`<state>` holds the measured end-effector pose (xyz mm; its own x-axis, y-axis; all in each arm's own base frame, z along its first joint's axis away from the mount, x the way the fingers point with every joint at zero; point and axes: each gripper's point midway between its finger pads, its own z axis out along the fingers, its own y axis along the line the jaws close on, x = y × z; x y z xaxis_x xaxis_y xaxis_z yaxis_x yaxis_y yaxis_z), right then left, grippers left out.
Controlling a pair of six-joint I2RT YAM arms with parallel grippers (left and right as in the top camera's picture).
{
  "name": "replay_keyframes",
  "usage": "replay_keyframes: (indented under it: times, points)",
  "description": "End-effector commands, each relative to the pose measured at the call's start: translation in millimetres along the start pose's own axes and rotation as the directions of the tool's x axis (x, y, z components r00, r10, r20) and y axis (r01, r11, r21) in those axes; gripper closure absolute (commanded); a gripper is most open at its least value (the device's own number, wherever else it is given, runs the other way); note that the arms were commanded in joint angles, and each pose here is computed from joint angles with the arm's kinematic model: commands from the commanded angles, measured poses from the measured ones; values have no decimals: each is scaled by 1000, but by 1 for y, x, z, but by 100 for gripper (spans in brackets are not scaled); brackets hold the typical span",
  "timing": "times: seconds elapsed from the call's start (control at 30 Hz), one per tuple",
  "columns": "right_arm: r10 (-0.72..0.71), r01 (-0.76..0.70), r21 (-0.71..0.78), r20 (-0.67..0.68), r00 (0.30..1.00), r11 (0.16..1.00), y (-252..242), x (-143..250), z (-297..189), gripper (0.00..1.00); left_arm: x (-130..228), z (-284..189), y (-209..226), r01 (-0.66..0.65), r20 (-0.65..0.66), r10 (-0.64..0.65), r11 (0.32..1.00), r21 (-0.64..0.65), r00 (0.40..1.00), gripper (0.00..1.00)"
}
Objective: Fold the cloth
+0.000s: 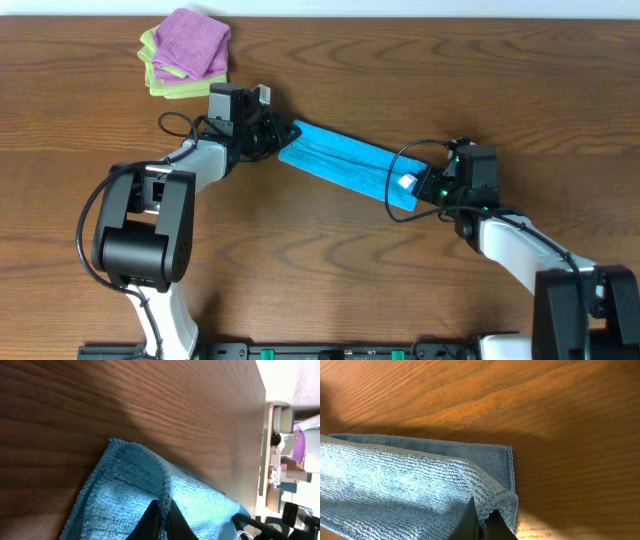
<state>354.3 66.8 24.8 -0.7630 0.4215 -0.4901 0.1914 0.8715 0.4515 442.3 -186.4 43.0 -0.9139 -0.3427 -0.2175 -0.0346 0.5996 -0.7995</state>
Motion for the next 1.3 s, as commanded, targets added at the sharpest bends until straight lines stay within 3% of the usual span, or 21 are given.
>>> replay_keyframes:
  times: [0.0, 0.13, 0.2, 0.3, 0.33, 0.37, 0.47, 0.7, 0.8, 0.87, 1.07, 1.27]
  points:
    - [8, -16, 136, 58, 998, 991, -33, -13, 1, 99, -32, -8, 23, -6, 119, 19, 994, -105, 993, 94]
    - [9, -16, 136, 56, 998, 991, -34, -11, 4, 97, -34, -9, 27, -10, 129, 26, 992, -125, 991, 94]
    - [9, -16, 138, 52, 999, 990, -35, -10, 5, 89, -34, -9, 29, -19, 130, 37, 990, -138, 991, 94]
    - [9, -16, 131, 49, 999, 991, -34, -10, 5, 54, -35, -10, 31, -28, 133, 48, 989, -145, 990, 80]
    - [9, -15, 125, 46, 999, 992, -33, -10, 5, 47, -37, -11, 32, -26, 137, 46, 989, -147, 989, 74]
    - [10, -15, 120, 44, 999, 993, -32, -9, 5, 44, -38, -12, 32, -25, 139, 45, 989, -147, 989, 64]
    - [11, -14, 93, 35, 999, 996, -26, -8, 5, 40, -38, -13, 30, -39, 131, 56, 991, -131, 990, 49]
    - [21, -22, 35, 32, 999, 999, -13, -10, -3, 39, -44, -26, 13, -89, 137, 100, 993, -82, 985, 39]
    - [52, -52, 25, 30, 998, 998, -10, -11, -9, 36, -51, -39, -4, -116, 159, 122, 992, -46, 980, 40]
    - [57, -58, 15, 21, 998, 998, -6, -9, -14, 32, -54, -47, -19, -138, 165, 138, 990, -10, 977, 57]
    - [124, -124, 2, -19, 992, 992, -2, -1, -23, 27, -44, -48, -47, -146, 132, 136, 987, 62, 982, 91]
    - [193, -195, -17, -59, 979, 981, 2, 6, -23, 19, -22, -27, -37, -149, 85, 152, 988, -37, 985, 94]
